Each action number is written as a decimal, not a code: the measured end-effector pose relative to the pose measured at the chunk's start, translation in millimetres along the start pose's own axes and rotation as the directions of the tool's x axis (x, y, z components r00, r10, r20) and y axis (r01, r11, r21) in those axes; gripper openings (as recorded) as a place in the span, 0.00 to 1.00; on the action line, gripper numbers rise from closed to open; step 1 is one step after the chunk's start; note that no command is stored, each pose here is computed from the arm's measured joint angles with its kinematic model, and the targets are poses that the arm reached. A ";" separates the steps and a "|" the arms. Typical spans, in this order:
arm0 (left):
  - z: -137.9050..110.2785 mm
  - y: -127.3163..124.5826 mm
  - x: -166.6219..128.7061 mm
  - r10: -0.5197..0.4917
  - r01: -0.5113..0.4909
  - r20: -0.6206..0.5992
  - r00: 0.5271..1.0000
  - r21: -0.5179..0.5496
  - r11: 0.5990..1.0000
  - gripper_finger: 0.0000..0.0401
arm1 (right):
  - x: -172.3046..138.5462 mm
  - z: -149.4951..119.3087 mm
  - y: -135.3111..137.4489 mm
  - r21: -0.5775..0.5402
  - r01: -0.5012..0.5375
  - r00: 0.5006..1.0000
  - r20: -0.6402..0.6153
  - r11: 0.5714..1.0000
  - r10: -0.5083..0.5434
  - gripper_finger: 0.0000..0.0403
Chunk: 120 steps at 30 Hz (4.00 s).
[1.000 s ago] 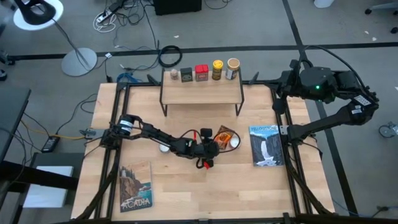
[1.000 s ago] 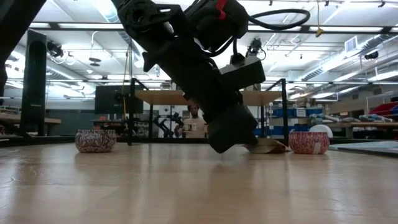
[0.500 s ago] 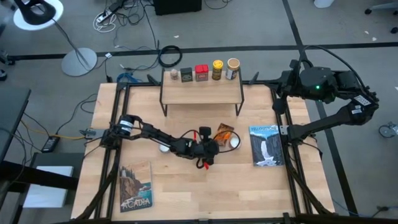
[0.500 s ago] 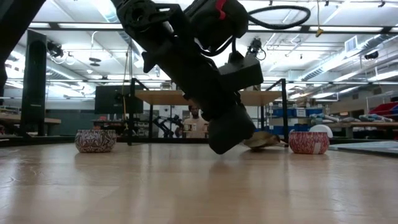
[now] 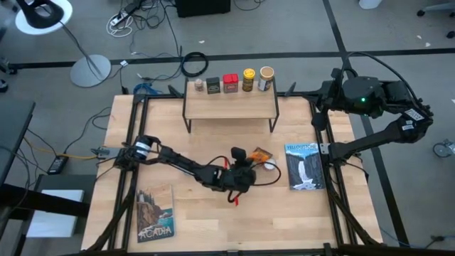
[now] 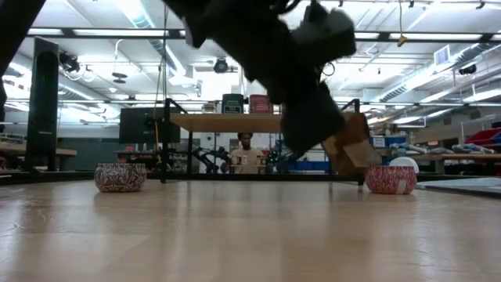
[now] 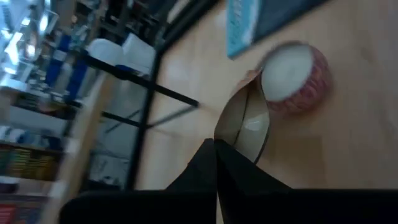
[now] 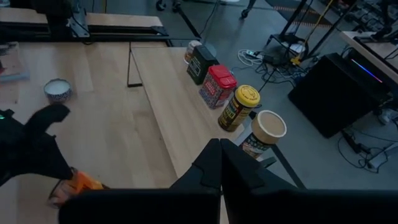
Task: Shelf spices
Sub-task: Put the orange seasoning pack on the shelf
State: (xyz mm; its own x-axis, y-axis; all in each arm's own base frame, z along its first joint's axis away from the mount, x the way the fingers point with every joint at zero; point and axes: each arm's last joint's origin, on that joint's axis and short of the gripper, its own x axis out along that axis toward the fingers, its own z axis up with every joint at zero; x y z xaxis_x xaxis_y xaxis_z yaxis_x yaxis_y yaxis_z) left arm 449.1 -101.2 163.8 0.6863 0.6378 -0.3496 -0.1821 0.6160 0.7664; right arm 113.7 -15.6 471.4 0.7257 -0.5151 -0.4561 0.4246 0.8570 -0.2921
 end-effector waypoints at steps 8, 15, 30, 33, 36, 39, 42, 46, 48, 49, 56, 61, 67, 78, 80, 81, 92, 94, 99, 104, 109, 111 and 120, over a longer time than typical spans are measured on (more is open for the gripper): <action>21.1 10.2 -12.8 0.167 -0.165 -0.030 0.985 0.081 0.983 0.00 | 0.0 0.0 0.0 0.000 0.000 1.000 0.000 1.000 0.000 0.01; 35.4 23.3 -21.2 0.340 -0.324 -0.100 0.935 0.151 0.934 0.00 | 0.0 0.0 0.0 -0.001 0.000 1.000 0.000 1.000 0.000 0.01; 78.6 62.7 -39.9 0.470 -0.434 -0.156 0.869 0.216 0.875 0.00 | -0.2 -0.1 -0.1 -0.038 0.000 1.000 0.000 0.999 0.000 0.01; 84.5 73.1 -39.4 0.475 -0.441 -0.161 0.865 0.207 0.873 0.00 | -0.9 -0.4 -0.5 -0.046 0.000 1.000 0.002 0.999 0.000 0.01; 89.2 83.6 -37.8 0.480 -0.444 -0.169 0.861 0.209 0.871 0.00 | -1.9 -0.9 -1.0 -0.045 -0.003 1.000 0.003 0.999 0.003 0.01; 93.1 96.7 -34.8 0.488 -0.451 -0.185 0.853 0.209 0.868 0.00 | -2.6 -1.2 -1.3 -0.047 -0.007 1.000 0.005 0.999 0.007 0.01; 94.4 109.7 -32.2 0.494 -0.450 -0.201 0.846 0.226 0.864 0.00 | -3.9 -1.8 -2.1 -0.051 -0.007 1.000 0.008 0.999 0.007 0.01; 94.0 133.7 -35.1 0.503 -0.462 -0.218 0.837 0.213 0.861 0.00 | -6.2 -3.0 -3.4 -0.050 -0.006 1.000 0.012 0.999 0.007 0.01; 93.9 149.6 -41.5 0.507 -0.472 -0.224 0.832 0.195 0.860 0.00 | -7.2 -3.5 -3.9 -0.048 -0.006 1.000 0.014 0.999 0.007 0.01; 94.3 158.6 -45.8 0.510 -0.480 -0.225 0.830 0.177 0.859 0.00 | -8.0 -3.8 -4.4 -0.047 -0.006 1.000 0.016 0.999 0.007 0.01; 95.7 215.0 -86.4 0.506 -0.507 -0.195 0.840 0.050 0.861 0.00 | -10.3 -4.8 -5.8 -0.043 -0.006 1.000 0.023 0.999 0.007 0.01; 92.1 242.0 -106.8 0.507 -0.512 -0.183 0.842 0.020 0.859 0.00 | -10.2 -4.7 -5.6 -0.043 -0.006 1.000 0.022 0.999 0.007 0.01; 84.6 271.7 -131.1 0.509 -0.519 -0.173 0.843 -0.014 0.855 0.00 | -10.2 -4.7 -5.7 -0.042 -0.006 1.000 0.023 0.999 0.007 0.01; 75.4 306.8 -161.2 0.488 -0.495 -0.087 0.869 -0.093 0.864 0.00 | -10.2 -4.7 -5.4 -0.039 -0.014 1.000 0.023 0.999 0.015 0.01; 75.1 306.9 -161.3 0.488 -0.494 -0.088 0.869 -0.089 0.865 0.00 | -10.2 -4.7 -5.4 -0.039 -0.014 1.000 0.023 0.999 0.015 0.01; 74.4 305.9 -160.7 0.486 -0.492 -0.092 0.869 -0.073 0.867 0.00 | -10.2 -4.7 -5.4 -0.039 -0.014 1.000 0.024 0.999 0.015 0.01; 45.9 255.2 -109.6 0.505 -0.509 -0.235 0.831 0.048 0.860 0.00 | -10.3 -4.2 -5.5 -0.030 -0.014 0.999 0.028 0.999 0.015 0.01; 37.0 243.0 -99.1 0.505 -0.508 -0.249 0.826 0.058 0.860 0.00 | -10.3 -4.1 -5.5 -0.029 -0.014 0.999 0.029 0.999 0.015 0.01; 16.5 213.8 -78.1 0.500 -0.507 -0.264 0.824 0.049 0.861 0.00 | -10.3 -4.0 -5.5 -0.024 -0.014 0.999 0.030 1.000 0.015 0.01; 4.1 193.2 -67.7 0.493 -0.508 -0.248 0.834 0.004 0.861 0.00 | -10.2 -4.0 -5.5 -0.012 -0.014 0.999 0.030 1.000 0.014 0.01; -5.9 179.8 -61.4 0.483 -0.501 -0.230 0.845 -0.023 0.865 0.00 | -10.3 -3.9 -5.5 -0.006 -0.015 0.999 0.031 1.000 0.015 0.01; -11.9 174.9 -57.7 0.482 -0.499 -0.233 0.845 -0.015 0.867 0.00 | -10.3 -3.7 -5.5 -0.005 -0.014 0.999 0.033 1.000 0.014 0.01; -34.7 161.3 -41.0 0.472 -0.487 -0.240 0.848 -0.007 0.873 0.00 | -10.3 -1.2 -5.6 0.013 -0.013 0.998 0.057 1.000 0.012 0.01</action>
State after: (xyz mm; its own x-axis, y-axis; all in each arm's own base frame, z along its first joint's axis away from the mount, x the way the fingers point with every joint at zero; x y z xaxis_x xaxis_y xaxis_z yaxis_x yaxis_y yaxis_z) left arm 367.1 -12.0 283.1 0.3270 0.9428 -0.0648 -0.4985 0.2303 0.8358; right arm 103.2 -15.2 476.8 0.7601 -0.5030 -0.4113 0.4226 0.8636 -0.2750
